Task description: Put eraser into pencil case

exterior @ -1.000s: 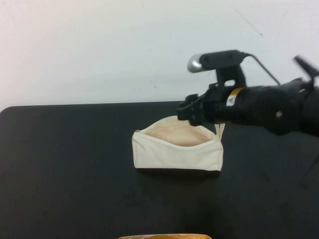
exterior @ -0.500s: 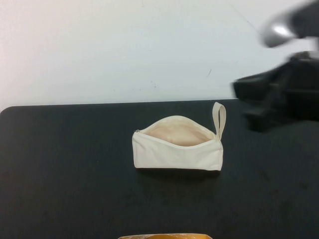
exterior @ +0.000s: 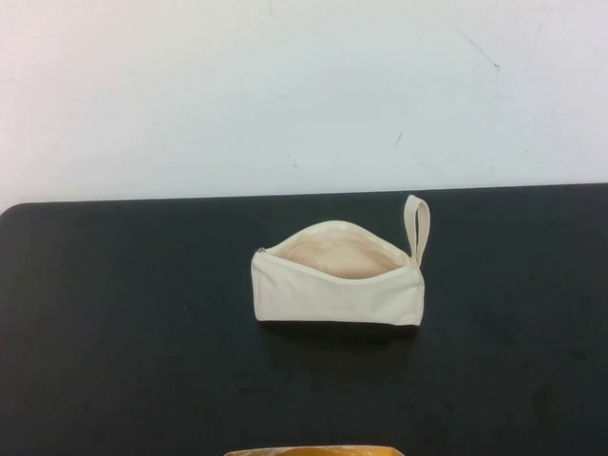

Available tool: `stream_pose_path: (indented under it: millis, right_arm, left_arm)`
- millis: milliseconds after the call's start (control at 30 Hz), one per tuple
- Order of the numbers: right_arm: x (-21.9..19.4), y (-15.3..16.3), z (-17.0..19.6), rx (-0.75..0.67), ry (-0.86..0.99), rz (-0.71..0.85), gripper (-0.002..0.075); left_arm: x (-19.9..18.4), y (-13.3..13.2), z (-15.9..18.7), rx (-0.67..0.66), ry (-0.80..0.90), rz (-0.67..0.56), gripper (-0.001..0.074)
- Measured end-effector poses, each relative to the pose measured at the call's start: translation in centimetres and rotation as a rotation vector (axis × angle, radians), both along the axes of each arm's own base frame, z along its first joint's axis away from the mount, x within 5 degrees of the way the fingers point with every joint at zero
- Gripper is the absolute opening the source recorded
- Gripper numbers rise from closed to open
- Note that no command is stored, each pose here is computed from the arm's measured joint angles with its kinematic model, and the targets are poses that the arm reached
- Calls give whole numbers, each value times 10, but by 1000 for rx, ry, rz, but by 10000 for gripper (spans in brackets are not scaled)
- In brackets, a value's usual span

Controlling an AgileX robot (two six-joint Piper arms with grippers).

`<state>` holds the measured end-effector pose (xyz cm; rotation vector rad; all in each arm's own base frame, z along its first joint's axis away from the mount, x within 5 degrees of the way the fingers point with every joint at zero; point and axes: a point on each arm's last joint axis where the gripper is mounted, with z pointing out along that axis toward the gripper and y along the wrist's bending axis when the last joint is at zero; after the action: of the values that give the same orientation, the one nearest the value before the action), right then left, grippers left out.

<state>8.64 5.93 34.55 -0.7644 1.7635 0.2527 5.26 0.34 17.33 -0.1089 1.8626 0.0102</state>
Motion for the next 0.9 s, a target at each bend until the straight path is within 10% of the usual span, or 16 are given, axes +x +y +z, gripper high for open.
stream_pose_path:
  millis: [567,900]
  right_arm:
    - [-35,-26,-100,194,-142,-46,-1]
    - [-31,-53,-158,200,-135,-522,-1]
  left_arm:
    - [0,0,0,0,0,0,-3]
    - [0,0,0,0,0,0,-3]
